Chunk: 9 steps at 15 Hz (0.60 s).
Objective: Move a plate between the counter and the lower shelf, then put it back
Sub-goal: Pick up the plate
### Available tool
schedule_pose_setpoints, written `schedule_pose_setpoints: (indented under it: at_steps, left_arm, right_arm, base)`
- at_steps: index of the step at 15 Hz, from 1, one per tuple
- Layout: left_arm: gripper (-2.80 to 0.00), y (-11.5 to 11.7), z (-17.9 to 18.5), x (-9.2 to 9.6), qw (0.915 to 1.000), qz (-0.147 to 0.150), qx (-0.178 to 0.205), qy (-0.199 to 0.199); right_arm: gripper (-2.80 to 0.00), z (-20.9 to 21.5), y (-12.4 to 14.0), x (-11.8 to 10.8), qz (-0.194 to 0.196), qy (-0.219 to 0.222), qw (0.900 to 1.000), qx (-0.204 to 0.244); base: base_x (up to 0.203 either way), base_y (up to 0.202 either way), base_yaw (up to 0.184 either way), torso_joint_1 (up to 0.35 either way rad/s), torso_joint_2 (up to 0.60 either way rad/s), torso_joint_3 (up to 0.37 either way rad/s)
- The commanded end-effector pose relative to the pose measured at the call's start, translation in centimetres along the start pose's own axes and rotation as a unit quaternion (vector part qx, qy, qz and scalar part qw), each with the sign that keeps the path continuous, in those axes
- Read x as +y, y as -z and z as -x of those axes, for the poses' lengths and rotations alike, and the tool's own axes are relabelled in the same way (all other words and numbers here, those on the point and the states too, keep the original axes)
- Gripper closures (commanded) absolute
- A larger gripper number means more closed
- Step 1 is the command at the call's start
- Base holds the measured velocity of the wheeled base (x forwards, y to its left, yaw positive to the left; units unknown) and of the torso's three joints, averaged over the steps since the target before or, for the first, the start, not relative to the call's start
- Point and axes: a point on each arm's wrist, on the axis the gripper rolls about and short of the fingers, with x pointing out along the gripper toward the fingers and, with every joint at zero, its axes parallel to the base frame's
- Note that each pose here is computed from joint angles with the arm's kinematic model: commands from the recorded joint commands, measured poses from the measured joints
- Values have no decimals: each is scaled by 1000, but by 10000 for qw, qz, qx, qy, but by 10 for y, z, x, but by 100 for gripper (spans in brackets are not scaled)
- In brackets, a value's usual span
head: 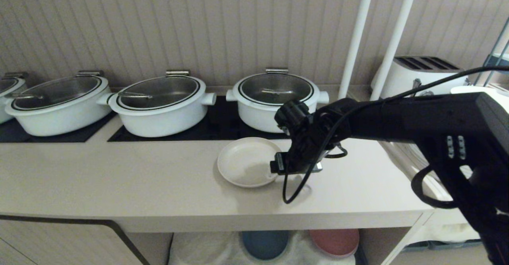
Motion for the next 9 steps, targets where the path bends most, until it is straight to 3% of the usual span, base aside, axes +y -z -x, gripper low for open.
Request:
schedule_pose_setpoints:
  at_steps: [1,9]
  left_arm:
    - [0,0,0,0,10000,6,2,-3]
    - [0,0,0,0,10000,6,-2,-3]
  right_arm:
    - [-280,-4,-1,-2,-20,21,10000,6]
    - [-280,-17,1,-3,85,39,9999,61]
  base:
    - [0,0,0,0,0,0]
    - [0,0,0,0,0,0]
